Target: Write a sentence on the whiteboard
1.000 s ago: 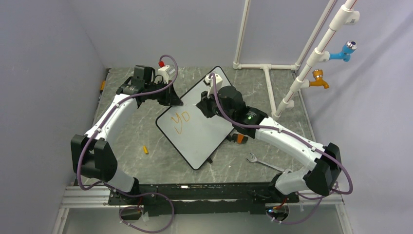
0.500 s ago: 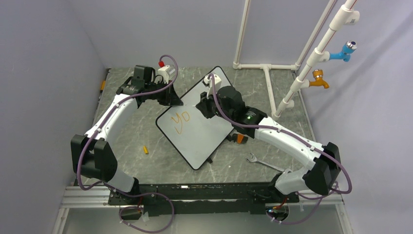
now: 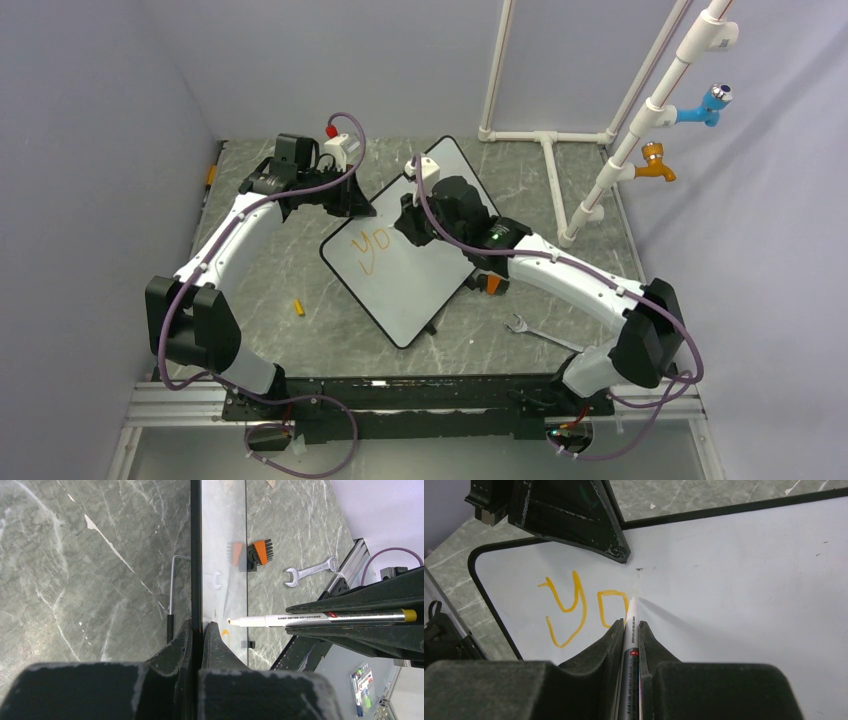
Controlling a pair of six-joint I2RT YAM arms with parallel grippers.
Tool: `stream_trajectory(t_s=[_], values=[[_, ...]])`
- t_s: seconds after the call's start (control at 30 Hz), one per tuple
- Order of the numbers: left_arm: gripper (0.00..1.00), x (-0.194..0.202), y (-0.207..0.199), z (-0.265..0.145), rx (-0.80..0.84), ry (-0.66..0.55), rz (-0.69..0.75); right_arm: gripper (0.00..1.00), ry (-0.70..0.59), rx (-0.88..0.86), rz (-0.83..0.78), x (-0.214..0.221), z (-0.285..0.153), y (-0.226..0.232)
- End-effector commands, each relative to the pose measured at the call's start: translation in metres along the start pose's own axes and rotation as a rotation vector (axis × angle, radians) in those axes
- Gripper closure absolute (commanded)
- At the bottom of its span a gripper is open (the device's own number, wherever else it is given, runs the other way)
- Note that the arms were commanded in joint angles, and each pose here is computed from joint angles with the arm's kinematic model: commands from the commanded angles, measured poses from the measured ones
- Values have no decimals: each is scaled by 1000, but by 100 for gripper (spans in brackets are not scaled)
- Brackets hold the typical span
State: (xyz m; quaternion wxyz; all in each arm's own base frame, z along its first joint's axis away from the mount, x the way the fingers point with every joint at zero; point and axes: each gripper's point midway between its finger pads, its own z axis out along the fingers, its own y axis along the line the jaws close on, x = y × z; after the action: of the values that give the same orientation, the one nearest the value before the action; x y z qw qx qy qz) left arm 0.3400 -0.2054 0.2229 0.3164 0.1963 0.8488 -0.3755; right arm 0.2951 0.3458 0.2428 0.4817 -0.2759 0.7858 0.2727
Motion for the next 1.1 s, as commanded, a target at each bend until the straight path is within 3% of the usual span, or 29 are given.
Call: stream_trajectory(t_s=[0.0, 0.4, 1.07], values=[[100, 2, 24, -2, -140, 12, 119, 100, -101, -10, -3, -39, 1, 4], [100, 2, 23, -2, -138, 11, 123, 100, -97, 24, -1, -41, 12, -1], [100, 1, 21, -2, -135, 11, 124, 100, 45, -3, 69, 33, 5, -2]])
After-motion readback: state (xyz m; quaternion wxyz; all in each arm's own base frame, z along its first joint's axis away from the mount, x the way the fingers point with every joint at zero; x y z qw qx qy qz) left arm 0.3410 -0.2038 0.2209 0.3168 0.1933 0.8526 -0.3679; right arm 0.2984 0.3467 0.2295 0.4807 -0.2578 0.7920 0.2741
